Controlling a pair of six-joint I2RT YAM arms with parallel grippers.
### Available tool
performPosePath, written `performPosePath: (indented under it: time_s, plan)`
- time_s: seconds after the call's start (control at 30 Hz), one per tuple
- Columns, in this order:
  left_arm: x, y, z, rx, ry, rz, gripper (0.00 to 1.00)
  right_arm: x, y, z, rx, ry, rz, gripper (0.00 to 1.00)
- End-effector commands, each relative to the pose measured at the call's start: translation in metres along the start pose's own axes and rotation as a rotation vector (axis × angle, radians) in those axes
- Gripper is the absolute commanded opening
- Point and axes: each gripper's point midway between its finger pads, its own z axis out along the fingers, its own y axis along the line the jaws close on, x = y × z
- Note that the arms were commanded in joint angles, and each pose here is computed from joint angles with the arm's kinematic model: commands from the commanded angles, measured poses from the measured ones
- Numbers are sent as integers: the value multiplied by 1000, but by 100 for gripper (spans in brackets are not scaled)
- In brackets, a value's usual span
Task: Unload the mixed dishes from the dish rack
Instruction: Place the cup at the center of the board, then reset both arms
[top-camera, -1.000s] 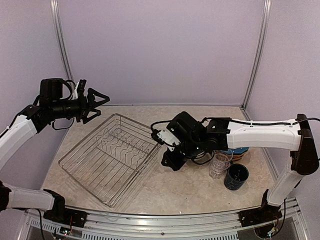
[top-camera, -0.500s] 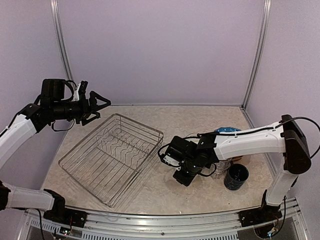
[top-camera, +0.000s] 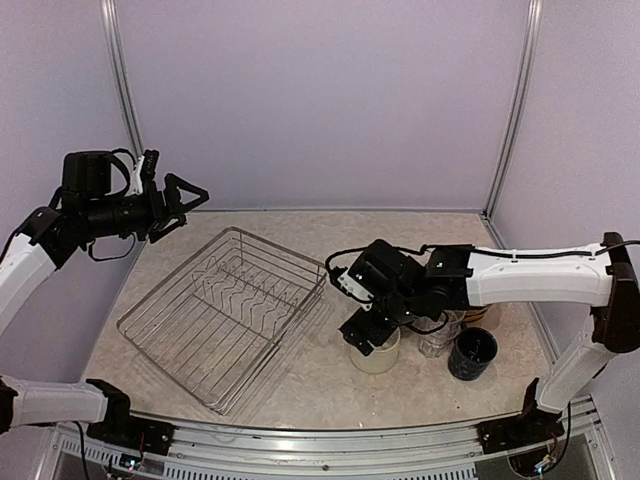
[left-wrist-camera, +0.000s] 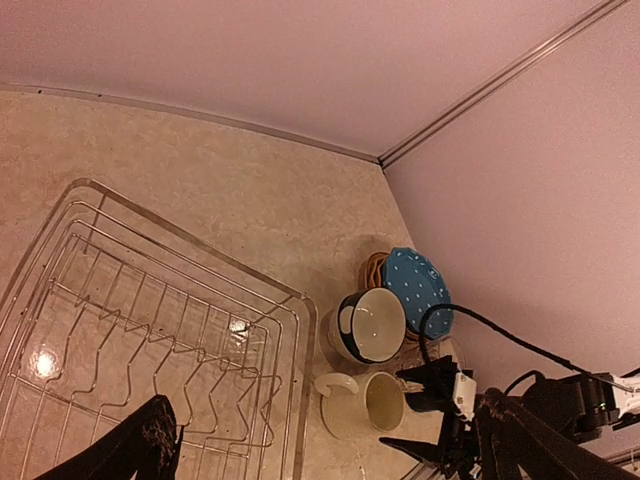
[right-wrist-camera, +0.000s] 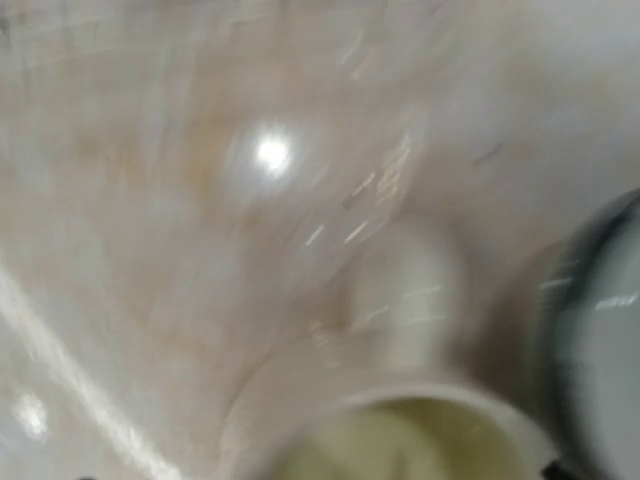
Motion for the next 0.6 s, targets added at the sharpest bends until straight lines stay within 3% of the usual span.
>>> performPosePath:
  time_s: [0.0,0.2,0.37,0.57]
  plan:
    - [-15,-7,-22,-44,-83,70,99,-59,-55,-80,120,-280,144,98]
    - [-43,-12,-56,-122,-245,117,99,-80,-158,-192,367,-613,373,100]
    - [-60,-27,-94,-133,-383,168,99,-81,-189,-275,494,-839,407,100]
    - [-70,-40,-137,-135,-529,209,99,-77,-206,-344,570,-994,440,100]
